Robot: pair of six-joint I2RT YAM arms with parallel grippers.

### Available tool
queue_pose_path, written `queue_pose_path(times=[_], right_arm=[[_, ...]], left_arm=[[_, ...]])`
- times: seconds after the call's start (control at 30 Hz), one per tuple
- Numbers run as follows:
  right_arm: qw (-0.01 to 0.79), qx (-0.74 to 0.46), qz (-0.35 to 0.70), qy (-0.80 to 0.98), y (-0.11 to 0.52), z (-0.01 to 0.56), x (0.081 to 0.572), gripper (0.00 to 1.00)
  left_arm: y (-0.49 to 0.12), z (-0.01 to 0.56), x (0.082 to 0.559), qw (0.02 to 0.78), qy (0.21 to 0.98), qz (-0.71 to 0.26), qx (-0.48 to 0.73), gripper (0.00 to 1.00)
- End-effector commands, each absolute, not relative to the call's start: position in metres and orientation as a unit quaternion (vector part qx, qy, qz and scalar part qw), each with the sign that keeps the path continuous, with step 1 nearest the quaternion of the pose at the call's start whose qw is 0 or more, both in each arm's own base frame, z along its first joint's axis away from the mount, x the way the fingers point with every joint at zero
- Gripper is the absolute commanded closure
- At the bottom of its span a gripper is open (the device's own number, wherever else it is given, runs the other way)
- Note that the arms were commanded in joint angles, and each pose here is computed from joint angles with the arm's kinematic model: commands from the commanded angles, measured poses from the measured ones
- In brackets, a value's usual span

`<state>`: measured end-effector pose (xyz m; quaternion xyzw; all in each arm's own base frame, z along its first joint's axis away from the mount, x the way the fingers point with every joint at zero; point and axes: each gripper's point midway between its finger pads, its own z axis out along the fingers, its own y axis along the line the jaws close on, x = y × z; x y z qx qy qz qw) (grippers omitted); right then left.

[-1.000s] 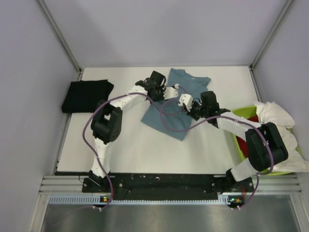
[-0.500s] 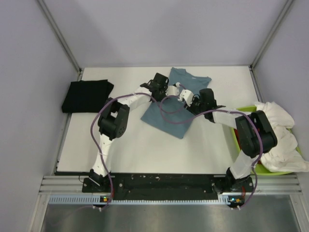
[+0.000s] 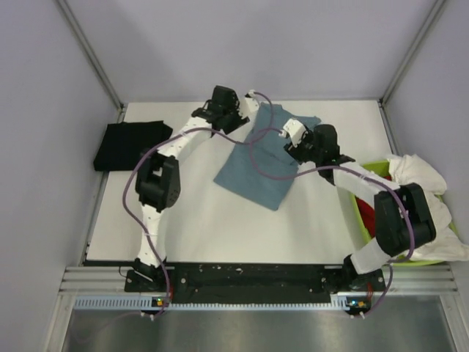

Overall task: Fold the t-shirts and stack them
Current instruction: Fold the folded rectangular tshirt in 1/3 of the way, then grab one side of the 2/3 rectangular tshirt with both arms

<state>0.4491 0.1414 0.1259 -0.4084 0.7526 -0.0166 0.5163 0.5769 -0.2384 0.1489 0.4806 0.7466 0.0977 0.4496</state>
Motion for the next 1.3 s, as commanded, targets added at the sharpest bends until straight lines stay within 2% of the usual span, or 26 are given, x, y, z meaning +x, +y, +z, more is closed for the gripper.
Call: queue_pose_path(times=[0.0, 0.07, 0.17, 0.27, 0.37, 0.6, 0.7, 0.77, 0.9, 0.93, 1.0, 1.2, 1.23, 1.27], right_arm=[[0.534, -0.508, 0.083, 0.670, 0.203, 0.154, 0.373, 0.43], [0.505, -0.560, 0.109, 0.648, 0.222, 0.141, 0.335, 0.39], [0.427, -0.635, 0.145, 0.627, 0.237, 0.107, 0.273, 0.38], [0.396, -0.673, 0.146, 0.608, 0.242, 0.086, 0.242, 0.38], [0.380, -0.682, 0.146, 0.608, 0.245, 0.072, 0.237, 0.38], [0.325, -0.690, 0.098, 0.639, 0.240, 0.033, 0.251, 0.44], [0.303, -0.695, 0.077, 0.648, 0.231, 0.022, 0.249, 0.51], [0.299, -0.696, 0.070, 0.649, 0.230, 0.020, 0.249, 0.59], [0.303, -0.682, 0.067, 0.662, 0.233, 0.022, 0.255, 0.84], [0.302, -0.678, 0.065, 0.666, 0.232, 0.022, 0.256, 0.91], [0.301, -0.678, 0.066, 0.668, 0.231, 0.023, 0.255, 0.98], [0.314, -0.674, 0.072, 0.665, 0.233, 0.033, 0.253, 1.00], [0.316, -0.674, 0.073, 0.664, 0.234, 0.034, 0.253, 1.00], [0.316, -0.675, 0.074, 0.662, 0.234, 0.034, 0.253, 1.00]], left_arm=[[-0.261, 0.187, 0.474, 0.437, 0.667, -0.092, 0.597, 0.41], [-0.253, 0.168, 0.432, 0.379, 0.633, -0.135, 0.661, 0.41], [-0.234, 0.129, 0.383, 0.295, 0.601, -0.170, 0.723, 0.38], [-0.221, 0.107, 0.356, 0.270, 0.564, -0.170, 0.762, 0.35], [-0.211, 0.084, 0.351, 0.258, 0.546, -0.149, 0.783, 0.35], [-0.203, 0.056, 0.367, 0.245, 0.565, -0.114, 0.780, 0.35], [-0.200, 0.048, 0.361, 0.228, 0.570, -0.120, 0.780, 0.35], [-0.199, 0.041, 0.356, 0.214, 0.571, -0.123, 0.783, 0.36], [-0.195, 0.023, 0.346, 0.188, 0.569, -0.118, 0.792, 0.43], [-0.194, 0.020, 0.345, 0.186, 0.568, -0.115, 0.793, 0.46], [-0.192, 0.014, 0.345, 0.183, 0.566, -0.102, 0.797, 0.56], [-0.185, 0.006, 0.359, 0.196, 0.572, -0.040, 0.796, 0.70], [-0.184, 0.006, 0.360, 0.199, 0.573, -0.031, 0.795, 0.76], [-0.184, 0.006, 0.361, 0.204, 0.573, -0.024, 0.794, 0.89]])
